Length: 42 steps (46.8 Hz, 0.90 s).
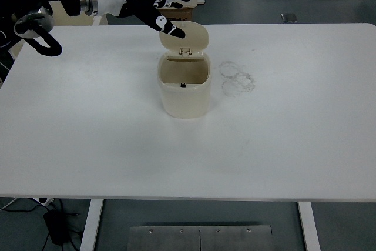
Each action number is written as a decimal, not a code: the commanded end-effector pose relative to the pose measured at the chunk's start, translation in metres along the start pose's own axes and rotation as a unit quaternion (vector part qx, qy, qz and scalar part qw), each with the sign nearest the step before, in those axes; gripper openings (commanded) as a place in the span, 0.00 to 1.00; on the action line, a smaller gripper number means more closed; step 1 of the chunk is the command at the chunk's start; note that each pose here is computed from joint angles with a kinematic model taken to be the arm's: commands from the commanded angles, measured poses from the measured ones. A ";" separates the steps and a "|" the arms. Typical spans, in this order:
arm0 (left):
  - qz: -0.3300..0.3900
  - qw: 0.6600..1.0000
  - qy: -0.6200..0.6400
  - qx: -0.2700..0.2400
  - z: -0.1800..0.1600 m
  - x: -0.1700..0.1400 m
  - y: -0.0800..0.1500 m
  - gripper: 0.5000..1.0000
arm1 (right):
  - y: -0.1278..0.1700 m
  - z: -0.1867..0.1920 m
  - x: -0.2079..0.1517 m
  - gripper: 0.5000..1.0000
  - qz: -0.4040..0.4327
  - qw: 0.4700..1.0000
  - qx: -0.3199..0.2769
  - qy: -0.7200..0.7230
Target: Open trash can
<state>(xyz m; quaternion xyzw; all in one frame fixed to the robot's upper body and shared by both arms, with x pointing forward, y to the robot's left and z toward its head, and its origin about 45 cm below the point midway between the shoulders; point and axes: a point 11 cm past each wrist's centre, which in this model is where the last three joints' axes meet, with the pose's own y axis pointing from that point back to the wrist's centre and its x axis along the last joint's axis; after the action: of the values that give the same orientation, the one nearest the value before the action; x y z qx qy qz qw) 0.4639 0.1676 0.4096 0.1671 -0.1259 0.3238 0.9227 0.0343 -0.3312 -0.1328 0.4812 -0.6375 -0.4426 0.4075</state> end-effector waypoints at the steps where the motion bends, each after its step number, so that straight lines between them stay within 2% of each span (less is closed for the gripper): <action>1: 0.032 0.998 0.036 -0.026 -0.001 0.017 0.008 1.00 | 0.000 0.000 0.000 0.99 0.000 1.000 0.000 0.000; 6: 0.065 0.991 0.090 -0.068 -0.007 0.032 0.016 1.00 | 0.000 0.000 0.000 0.99 0.000 1.000 0.000 0.000; 11: 0.089 0.982 0.145 -0.088 -0.022 0.042 0.024 1.00 | 0.000 0.000 0.000 0.99 0.000 1.000 0.000 0.000; 27: 0.156 0.943 0.277 -0.100 -0.085 0.060 0.046 1.00 | 0.000 0.000 0.000 0.99 0.000 1.000 0.000 0.000; 42: 0.193 0.912 0.338 -0.127 -0.116 0.065 0.065 1.00 | 0.000 0.000 0.000 0.99 0.000 1.000 0.000 0.000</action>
<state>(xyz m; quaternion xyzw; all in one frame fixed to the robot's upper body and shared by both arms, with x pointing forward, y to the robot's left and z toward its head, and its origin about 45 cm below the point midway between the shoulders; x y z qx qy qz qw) 0.4863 0.2891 0.3437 -0.0814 0.1175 0.5052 0.8510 0.0343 -0.3311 -0.1328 0.4811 -0.6375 -0.4429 0.4074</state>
